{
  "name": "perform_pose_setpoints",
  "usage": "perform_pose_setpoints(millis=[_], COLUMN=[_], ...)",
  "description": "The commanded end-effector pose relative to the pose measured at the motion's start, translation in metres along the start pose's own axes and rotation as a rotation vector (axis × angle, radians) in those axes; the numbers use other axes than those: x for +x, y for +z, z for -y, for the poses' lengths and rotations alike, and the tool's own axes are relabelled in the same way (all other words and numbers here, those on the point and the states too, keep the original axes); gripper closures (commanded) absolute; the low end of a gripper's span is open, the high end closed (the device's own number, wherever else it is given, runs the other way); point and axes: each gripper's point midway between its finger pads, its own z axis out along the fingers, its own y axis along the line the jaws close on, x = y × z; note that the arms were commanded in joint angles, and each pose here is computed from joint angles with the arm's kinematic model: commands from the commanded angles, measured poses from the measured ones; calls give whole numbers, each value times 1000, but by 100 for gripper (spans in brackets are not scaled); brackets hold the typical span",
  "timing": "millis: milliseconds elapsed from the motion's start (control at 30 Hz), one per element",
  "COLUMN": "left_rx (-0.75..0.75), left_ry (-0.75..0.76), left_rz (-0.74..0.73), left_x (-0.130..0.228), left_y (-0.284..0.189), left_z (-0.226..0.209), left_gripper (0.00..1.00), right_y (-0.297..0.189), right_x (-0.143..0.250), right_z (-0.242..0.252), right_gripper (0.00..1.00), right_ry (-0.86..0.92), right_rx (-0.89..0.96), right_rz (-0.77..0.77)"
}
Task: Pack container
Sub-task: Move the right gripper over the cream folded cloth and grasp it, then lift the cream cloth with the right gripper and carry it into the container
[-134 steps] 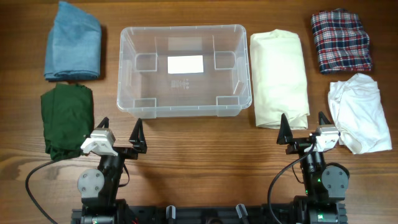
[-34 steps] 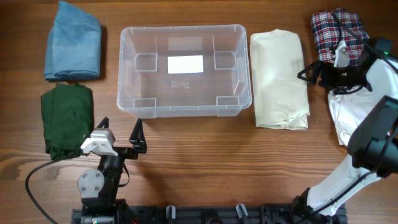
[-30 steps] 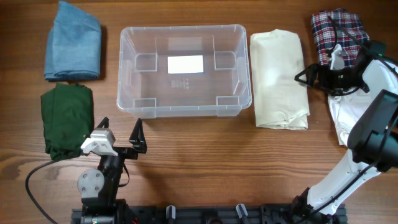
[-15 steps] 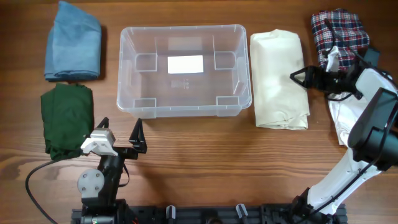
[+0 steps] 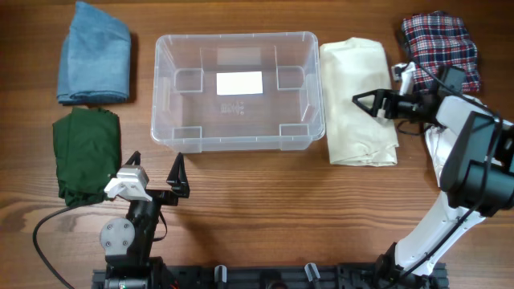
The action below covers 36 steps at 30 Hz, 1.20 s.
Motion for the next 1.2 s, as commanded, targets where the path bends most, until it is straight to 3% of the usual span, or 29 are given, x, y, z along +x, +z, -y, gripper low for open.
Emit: perform_pose_setpoints(millis=[0,33,67,133,200,300,533,833,1167], left_rx=[-15,-15,-15,-15,-15,-15,-15,-15,-15], left_ry=[-6,-6,-6,-6,-6,-6,-6,-6,-6], left_rz=[1,1,1,1,1,1,1,1,1], left_x=[1,1,1,1,1,1,1,1,1], left_y=[0,0,0,0,0,0,0,0,0], left_z=[-3,-3,-3,-3,-3,-3,-3,-3,-3], left_gripper=[0,0,0,0,0,0,0,0,0], right_y=[30,30,30,30,30,30,16,-91,-165], right_x=[46,45,45,44,44,43,20,-55,-122], right_z=[6,6,6,7,7,12,18,10,-94], right_gripper=[6,20,48,71,85,96,96,96,96], right_ry=[118,124,129,127,127,183,214,176,-106], right_rx=[27,29,29,30,30,64,97,532,597], right_rz=[-122,-121,-119,-117,-116,-113,-75,-71,95])
